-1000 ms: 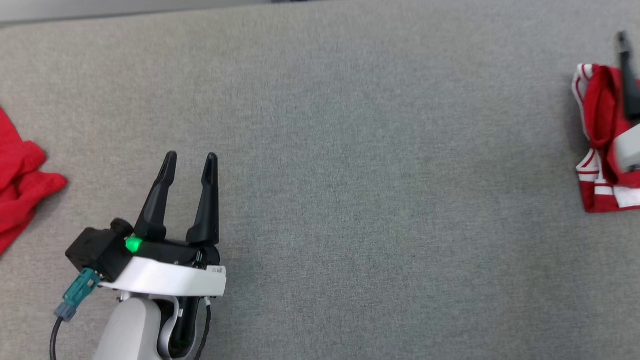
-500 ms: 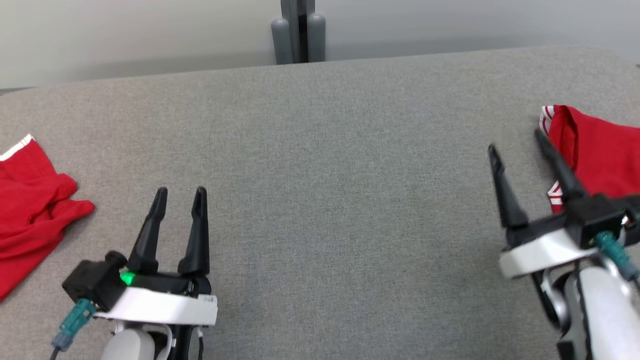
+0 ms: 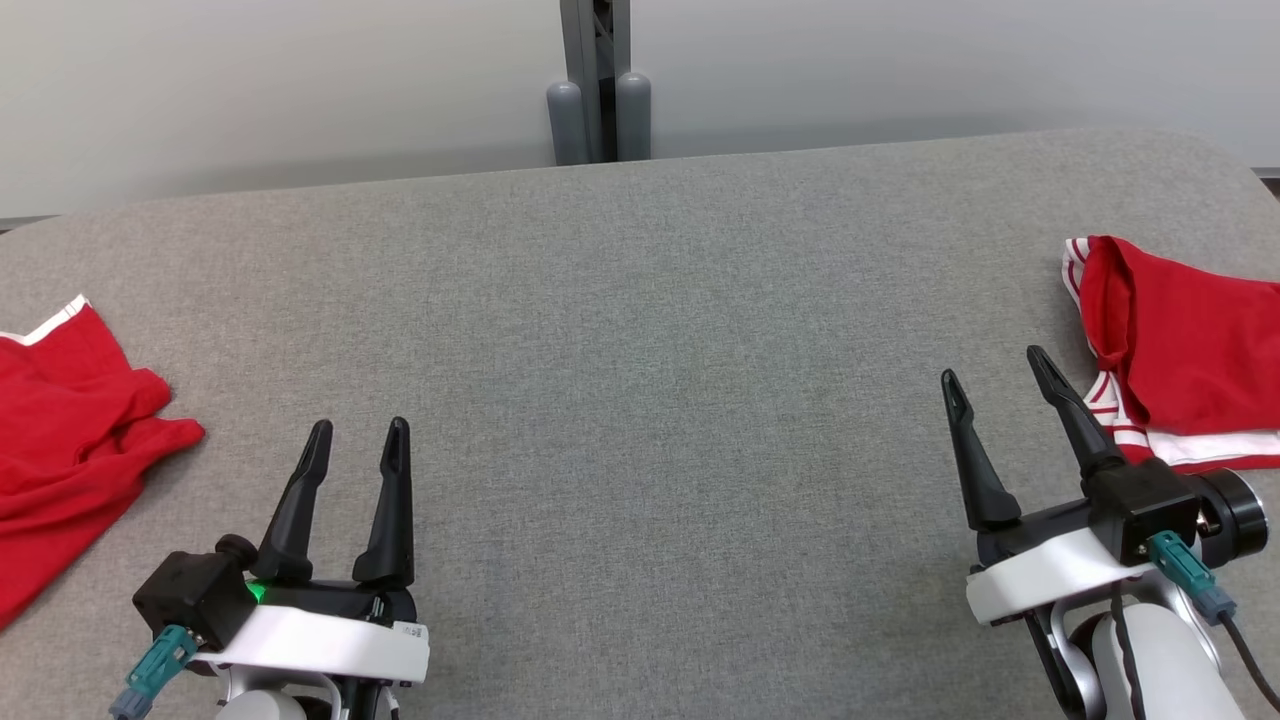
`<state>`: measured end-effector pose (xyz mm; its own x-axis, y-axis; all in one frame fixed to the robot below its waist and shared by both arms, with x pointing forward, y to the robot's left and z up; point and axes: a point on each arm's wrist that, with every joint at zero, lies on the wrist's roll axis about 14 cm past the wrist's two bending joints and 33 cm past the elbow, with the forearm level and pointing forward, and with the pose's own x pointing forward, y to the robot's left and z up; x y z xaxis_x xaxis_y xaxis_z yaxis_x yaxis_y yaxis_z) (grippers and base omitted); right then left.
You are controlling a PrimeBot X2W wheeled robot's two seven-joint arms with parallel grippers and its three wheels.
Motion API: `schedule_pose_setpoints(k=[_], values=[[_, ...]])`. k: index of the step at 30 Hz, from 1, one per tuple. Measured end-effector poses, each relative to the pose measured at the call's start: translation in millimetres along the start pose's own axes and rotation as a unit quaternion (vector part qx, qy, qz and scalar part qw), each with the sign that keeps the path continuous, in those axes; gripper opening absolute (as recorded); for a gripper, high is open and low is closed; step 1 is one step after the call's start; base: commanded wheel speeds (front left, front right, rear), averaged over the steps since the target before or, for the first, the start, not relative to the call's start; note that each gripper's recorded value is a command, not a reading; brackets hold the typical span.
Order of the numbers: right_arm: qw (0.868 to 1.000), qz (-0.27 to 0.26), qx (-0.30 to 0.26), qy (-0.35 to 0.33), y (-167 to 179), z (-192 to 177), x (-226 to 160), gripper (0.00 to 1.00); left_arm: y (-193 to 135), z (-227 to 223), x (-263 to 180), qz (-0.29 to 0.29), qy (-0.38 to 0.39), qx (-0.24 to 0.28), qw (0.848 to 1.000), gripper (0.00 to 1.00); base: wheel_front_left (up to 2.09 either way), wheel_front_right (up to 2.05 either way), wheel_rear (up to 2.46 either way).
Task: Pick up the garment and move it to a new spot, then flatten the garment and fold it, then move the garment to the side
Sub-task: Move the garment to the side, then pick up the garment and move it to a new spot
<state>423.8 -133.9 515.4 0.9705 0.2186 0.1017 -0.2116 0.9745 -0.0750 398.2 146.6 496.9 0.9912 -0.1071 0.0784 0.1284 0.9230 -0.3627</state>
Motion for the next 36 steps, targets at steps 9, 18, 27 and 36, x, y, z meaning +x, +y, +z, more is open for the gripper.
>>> schedule_pose_setpoints(k=[9,18,27,36], values=[[1.0,0.002,0.005,-0.004,2,1,5,1.0,6,4,-4,0.01,-0.006,0.0,1.0,1.0,0.0,0.0,0.0],[0.996,0.087,0.025,0.0,64,-7,24,1.0,45,28,-34,0.076,-0.034,0.009,0.996,1.0,0.0,0.0,0.0],[0.978,0.201,0.05,-0.005,149,-4,35,1.0,96,49,-103,0.185,-0.061,0.022,0.981,1.0,0.0,0.0,0.0],[0.949,0.306,0.072,-0.02,227,16,24,1.0,126,71,-176,0.279,-0.102,0.024,0.954,1.0,0.0,0.0,0.0]])
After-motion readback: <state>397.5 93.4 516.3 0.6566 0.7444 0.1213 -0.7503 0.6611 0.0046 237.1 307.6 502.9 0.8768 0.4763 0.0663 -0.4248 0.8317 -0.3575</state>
